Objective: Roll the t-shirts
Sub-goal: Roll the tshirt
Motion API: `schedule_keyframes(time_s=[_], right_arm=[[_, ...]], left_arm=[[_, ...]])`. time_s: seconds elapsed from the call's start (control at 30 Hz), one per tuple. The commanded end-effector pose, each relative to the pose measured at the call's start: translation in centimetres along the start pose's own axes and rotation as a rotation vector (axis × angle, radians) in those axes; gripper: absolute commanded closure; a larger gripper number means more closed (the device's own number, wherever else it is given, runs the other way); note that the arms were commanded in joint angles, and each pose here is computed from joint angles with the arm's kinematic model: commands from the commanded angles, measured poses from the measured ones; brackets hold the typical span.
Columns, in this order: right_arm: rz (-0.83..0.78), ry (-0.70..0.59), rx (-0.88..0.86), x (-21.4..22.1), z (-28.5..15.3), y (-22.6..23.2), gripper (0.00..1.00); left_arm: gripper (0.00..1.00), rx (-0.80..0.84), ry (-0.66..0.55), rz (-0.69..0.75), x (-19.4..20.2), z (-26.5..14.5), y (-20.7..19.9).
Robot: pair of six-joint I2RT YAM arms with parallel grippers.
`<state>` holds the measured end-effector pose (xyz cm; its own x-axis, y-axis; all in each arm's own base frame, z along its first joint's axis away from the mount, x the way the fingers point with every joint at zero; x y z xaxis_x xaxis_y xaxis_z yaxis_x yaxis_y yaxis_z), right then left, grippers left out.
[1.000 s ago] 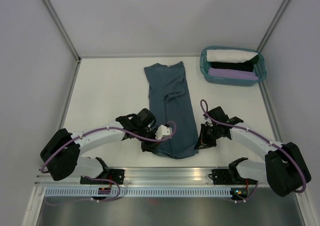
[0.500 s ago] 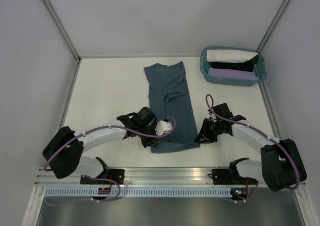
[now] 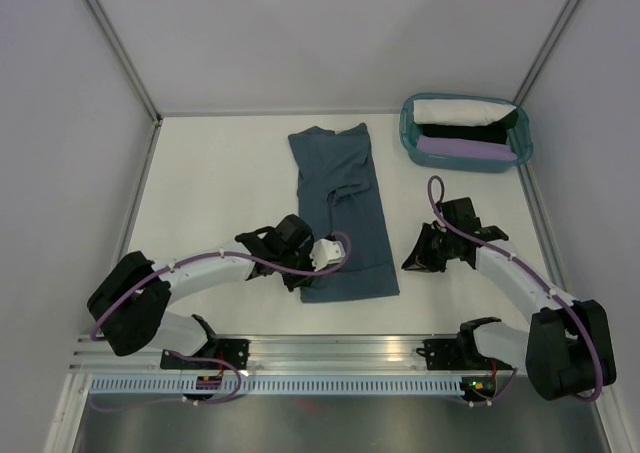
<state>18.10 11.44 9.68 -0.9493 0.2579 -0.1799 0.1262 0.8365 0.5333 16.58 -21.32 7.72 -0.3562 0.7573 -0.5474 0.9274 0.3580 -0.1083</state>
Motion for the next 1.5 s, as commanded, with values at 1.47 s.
schedule_keyframes(time_s=[1.47], right_arm=[[-0.216,-0.235,0.113,-0.2,4.0,0.4,1.00]], left_arm=[[0.83,-0.191,-0.044,0.043,-0.3,0.2,2.7]])
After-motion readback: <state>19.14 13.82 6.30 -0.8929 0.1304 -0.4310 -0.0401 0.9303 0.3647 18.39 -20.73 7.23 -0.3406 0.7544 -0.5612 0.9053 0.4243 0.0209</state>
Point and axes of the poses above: each gripper's point midway between its finger pads, its own z axis out along the fingers, its own y axis along the line the jaws close on, x = y × z, the point moved 5 cm from there along -z, back along the fingers, and after that the axes turned 6 degrees about -z, right-handed, at the moved point
